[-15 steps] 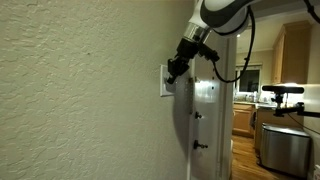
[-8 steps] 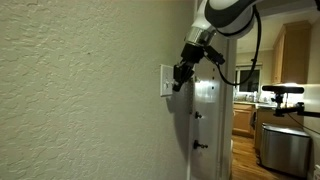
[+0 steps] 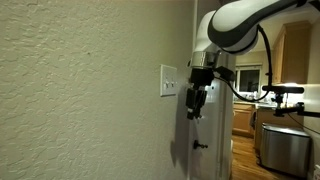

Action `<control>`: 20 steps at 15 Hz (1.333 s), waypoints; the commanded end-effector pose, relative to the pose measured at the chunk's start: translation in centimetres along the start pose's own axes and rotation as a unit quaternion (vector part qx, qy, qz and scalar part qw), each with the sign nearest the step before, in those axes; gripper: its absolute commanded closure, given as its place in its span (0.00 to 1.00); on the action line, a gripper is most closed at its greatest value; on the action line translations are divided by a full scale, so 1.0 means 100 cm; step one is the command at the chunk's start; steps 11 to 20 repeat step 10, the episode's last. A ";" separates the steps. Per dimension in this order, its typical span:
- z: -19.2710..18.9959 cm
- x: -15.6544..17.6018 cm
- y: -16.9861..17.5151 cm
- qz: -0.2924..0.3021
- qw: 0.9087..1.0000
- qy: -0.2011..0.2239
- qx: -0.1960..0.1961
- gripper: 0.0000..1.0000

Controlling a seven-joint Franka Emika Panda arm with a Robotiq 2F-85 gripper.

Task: Push the left switch downwards

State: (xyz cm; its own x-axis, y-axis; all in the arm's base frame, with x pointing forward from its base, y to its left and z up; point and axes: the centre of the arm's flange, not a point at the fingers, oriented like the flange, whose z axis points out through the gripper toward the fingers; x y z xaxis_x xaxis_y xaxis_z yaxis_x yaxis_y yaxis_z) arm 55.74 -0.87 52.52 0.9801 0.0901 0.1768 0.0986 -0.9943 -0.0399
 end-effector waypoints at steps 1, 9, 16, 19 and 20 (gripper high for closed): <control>0.023 -0.029 0.000 0.002 0.999 -0.044 0.018 0.05; 0.046 -0.028 -0.001 0.005 0.997 -0.072 0.013 0.00; 0.047 -0.029 -0.001 0.005 0.997 -0.073 0.014 0.00; 0.047 -0.029 -0.001 0.005 0.997 -0.073 0.014 0.00; 0.047 -0.029 -0.001 0.005 0.997 -0.073 0.014 0.00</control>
